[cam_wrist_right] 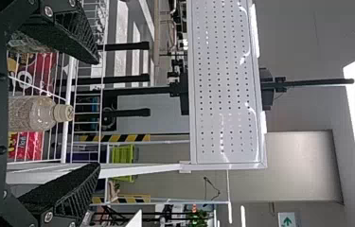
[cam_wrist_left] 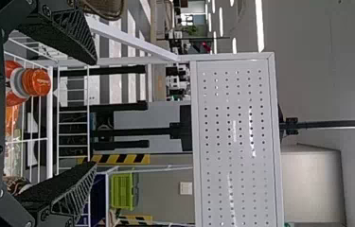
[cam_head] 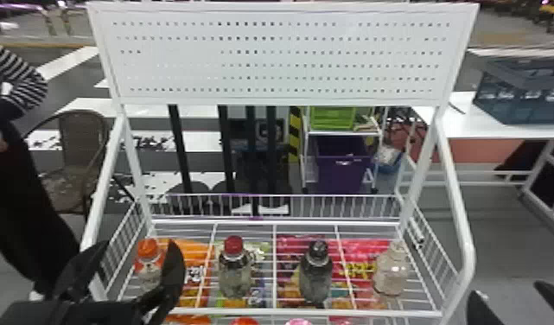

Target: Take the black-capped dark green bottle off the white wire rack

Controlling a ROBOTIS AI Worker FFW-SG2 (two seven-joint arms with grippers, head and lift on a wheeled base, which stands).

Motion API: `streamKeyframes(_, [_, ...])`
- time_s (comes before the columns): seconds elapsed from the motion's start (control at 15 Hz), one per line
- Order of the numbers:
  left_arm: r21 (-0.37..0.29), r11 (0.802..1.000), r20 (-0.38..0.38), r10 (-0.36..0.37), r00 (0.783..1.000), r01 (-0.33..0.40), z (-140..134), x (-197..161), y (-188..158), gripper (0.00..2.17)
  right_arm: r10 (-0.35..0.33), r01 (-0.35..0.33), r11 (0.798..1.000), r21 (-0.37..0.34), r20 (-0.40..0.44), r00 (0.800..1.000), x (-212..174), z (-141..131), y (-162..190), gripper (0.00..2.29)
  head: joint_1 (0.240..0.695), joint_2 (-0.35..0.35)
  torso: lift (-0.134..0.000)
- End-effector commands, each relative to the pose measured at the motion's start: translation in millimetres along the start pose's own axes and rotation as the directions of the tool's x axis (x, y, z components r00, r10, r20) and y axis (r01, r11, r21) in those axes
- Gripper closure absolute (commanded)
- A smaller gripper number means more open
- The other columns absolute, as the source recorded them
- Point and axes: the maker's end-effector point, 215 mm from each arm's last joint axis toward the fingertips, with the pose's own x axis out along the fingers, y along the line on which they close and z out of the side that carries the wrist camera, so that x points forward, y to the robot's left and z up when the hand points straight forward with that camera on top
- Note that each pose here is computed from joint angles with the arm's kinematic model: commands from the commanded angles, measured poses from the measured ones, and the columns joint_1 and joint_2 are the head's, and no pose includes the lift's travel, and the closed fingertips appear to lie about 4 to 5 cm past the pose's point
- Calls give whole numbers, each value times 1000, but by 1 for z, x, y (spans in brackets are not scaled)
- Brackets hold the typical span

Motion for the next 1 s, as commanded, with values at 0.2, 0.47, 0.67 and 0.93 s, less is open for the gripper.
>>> streamKeyframes(0.2, [-2, 1000, 1, 0, 1000, 0, 0, 0, -1, 137, -2, 2, 1000, 0, -2, 1000, -1, -1, -1, 124, 499, 0, 0])
streamKeyframes(0.47, [-1, 1000, 3, -1, 1000, 1, 1, 1, -1, 137, -2, 2, 1000, 0, -4, 1000, -1, -2, -1, 124, 499, 0, 0])
streamKeyframes(0.67, [-1, 1000, 1, 0, 1000, 0, 0, 1, 0, 137, 0, 0, 1000, 14, -41, 999, -1, -25, 2, 124, 499, 0, 0])
streamKeyframes(0.93, [-4, 1000, 0, -4, 1000, 4, 0, 1, -3, 137, 53, -49, 998, 50, -97, 994, 14, -90, 37, 124, 499, 0, 0])
